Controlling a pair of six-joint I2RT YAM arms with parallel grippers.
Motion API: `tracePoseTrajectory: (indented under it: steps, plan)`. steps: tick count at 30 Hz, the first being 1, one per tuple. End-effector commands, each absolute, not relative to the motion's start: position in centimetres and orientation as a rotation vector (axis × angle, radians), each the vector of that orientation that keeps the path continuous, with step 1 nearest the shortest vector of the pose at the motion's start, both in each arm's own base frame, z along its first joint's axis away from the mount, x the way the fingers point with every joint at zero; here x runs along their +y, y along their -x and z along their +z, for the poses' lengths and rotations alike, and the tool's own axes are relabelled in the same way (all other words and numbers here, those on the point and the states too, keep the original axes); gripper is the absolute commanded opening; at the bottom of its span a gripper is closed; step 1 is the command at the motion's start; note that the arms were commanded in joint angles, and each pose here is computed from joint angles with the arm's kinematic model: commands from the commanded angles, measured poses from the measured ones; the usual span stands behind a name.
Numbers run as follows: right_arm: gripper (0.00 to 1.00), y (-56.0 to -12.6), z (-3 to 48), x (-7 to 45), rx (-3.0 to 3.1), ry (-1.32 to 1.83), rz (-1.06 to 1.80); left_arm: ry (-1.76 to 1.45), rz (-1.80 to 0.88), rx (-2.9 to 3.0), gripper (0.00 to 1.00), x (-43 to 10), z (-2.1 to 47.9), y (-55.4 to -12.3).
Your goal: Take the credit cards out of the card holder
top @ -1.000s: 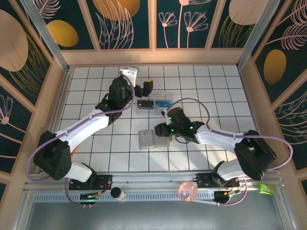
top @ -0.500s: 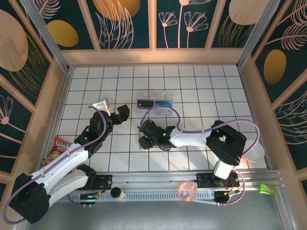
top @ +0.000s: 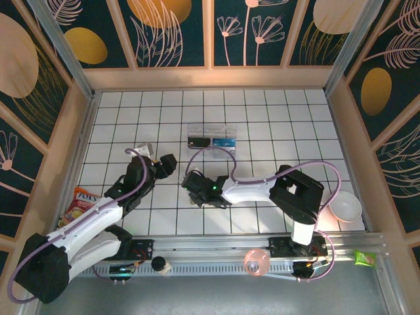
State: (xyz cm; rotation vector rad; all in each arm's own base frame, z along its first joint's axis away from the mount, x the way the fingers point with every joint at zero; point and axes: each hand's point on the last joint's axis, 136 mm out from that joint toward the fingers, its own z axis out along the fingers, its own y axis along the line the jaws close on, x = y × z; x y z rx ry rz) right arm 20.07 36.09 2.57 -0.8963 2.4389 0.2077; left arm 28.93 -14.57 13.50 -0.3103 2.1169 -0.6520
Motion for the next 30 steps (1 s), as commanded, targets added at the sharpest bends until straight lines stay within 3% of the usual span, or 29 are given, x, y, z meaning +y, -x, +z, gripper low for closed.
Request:
tracePoseTrajectory:
  steps: [1, 6, 14, 16, 23, 30]
  plan:
    - [0.12, -20.3, 2.5, 34.8, 2.443, 0.851, 0.188, 0.250, -0.730, 2.191, 0.69, -16.0, 11.5, -27.9]
    - [0.03, -20.8, 5.4, 35.6, 2.368, 0.759, 0.380, 0.165, -0.831, 2.293, 0.55, -18.4, 9.0, -26.5]
    - [0.04, -20.9, 7.8, 35.4, 2.305, 0.672, 0.585, -0.027, -0.833, 2.454, 0.42, -22.9, 5.7, -24.1]
    - [0.07, -20.7, 7.9, 35.4, 2.303, 0.669, 0.608, -0.058, -0.843, 2.475, 0.40, -23.7, 5.3, -23.8]
    - [0.40, -20.7, 8.9, 34.5, 2.273, 0.621, 0.636, -0.173, -0.851, 2.526, 0.39, -26.2, 5.0, -23.4]
    - [0.45, -21.5, 10.8, 31.4, 2.244, 0.450, 0.656, -0.242, -0.831, 2.577, 0.39, -27.3, 4.8, -23.2]
